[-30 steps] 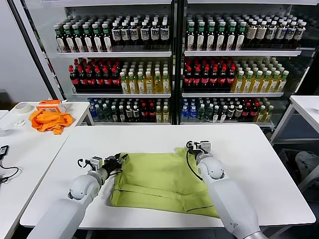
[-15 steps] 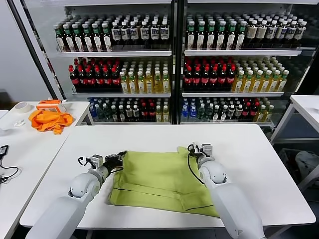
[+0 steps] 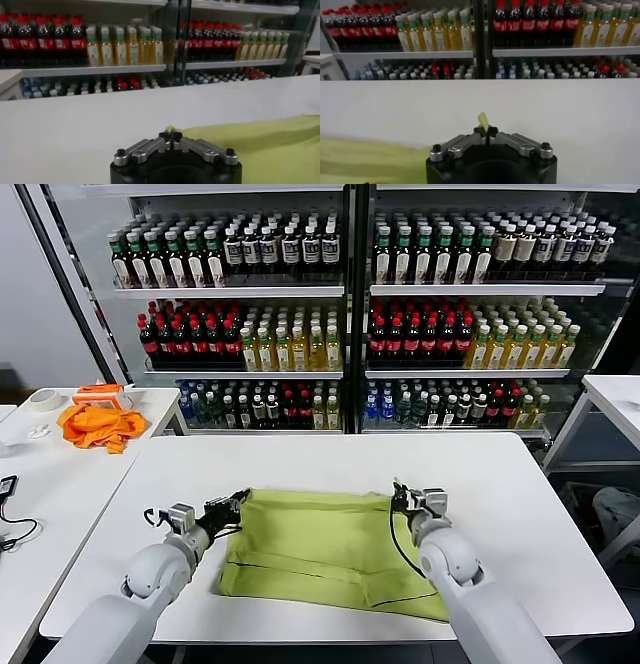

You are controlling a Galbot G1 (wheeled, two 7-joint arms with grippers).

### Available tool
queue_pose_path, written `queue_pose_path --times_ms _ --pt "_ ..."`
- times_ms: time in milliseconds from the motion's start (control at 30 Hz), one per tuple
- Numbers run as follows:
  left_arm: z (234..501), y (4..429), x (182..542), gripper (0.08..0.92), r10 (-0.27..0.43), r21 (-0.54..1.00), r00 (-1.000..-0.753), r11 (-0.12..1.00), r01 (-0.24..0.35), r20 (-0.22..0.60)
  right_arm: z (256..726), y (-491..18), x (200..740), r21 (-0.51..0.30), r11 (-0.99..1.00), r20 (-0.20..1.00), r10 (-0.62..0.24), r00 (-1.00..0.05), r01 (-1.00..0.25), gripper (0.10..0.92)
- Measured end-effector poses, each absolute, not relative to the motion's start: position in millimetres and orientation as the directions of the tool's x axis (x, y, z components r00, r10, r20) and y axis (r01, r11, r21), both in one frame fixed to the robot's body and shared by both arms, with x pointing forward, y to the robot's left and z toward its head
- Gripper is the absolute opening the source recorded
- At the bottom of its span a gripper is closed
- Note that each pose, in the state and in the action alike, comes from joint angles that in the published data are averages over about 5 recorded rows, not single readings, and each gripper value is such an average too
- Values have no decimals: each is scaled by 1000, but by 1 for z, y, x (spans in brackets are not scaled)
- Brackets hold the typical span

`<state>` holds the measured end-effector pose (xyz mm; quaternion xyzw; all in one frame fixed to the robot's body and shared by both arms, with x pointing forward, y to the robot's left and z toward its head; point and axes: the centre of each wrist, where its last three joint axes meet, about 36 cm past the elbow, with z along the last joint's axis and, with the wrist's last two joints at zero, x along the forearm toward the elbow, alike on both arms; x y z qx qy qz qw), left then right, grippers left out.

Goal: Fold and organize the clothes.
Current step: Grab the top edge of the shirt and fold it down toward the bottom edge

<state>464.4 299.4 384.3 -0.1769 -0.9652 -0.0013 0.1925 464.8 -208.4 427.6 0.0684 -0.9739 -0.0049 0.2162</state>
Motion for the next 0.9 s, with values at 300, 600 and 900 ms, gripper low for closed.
queue_pose_path --times_ms 300,600,900 --pt "380 293 435 94 355 -81 -857 933 351 373 433 -210 419 7 989 417 -139 -898 -149 111" --pt "378 296 421 94 351 -79 -855 934 349 381 436 -211 388 -21 988 420 -131 -898 -154 111" --pt "375 300 413 94 345 -72 -853 935 346 392 433 -210 372 -37 986 433 -128 -892 -160 111"
